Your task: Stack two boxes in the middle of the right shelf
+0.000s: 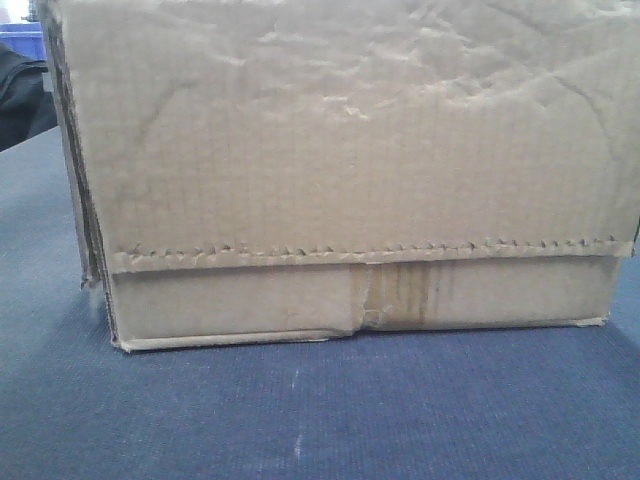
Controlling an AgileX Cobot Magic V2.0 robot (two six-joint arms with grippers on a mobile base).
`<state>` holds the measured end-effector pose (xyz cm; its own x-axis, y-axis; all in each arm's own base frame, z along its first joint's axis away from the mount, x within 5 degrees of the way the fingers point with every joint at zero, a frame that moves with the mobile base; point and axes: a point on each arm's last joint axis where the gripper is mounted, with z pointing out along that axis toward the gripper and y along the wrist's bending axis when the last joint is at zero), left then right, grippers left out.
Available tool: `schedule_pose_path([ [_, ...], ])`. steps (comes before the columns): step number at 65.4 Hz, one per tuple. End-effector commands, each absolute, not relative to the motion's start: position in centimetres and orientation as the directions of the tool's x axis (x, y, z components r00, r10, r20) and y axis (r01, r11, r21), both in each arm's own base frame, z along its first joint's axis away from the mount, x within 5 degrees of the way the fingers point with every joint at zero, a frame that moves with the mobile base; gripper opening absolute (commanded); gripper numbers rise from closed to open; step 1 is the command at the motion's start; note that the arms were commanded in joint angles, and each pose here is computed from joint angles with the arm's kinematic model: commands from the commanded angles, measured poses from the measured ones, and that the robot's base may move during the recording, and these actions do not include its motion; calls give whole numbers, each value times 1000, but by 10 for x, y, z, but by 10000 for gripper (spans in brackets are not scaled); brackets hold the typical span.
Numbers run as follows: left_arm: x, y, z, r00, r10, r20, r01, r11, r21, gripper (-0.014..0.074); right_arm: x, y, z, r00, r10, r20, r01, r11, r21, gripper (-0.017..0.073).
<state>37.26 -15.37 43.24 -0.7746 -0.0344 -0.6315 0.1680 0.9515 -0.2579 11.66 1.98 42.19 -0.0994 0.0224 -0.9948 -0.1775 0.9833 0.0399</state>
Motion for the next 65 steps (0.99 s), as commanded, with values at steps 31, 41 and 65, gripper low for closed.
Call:
schedule_pose_path([
  [31, 313, -76, 507, -596, 7, -803, 128, 988, -86, 589, 133, 23, 416, -188, 5, -982, -184, 982, 40, 570],
  [41, 310, -62, 493, -640, -5, -769, 86, 993, -78, 589, 158, 29, 421, -324, -28, -946, -205, 978, 41, 570],
  [65, 309, -103, 443, -764, 90, -639, 199, 975, -101, 589, 229, 56, 436, -635, -196, -747, -325, 945, 28, 570],
])
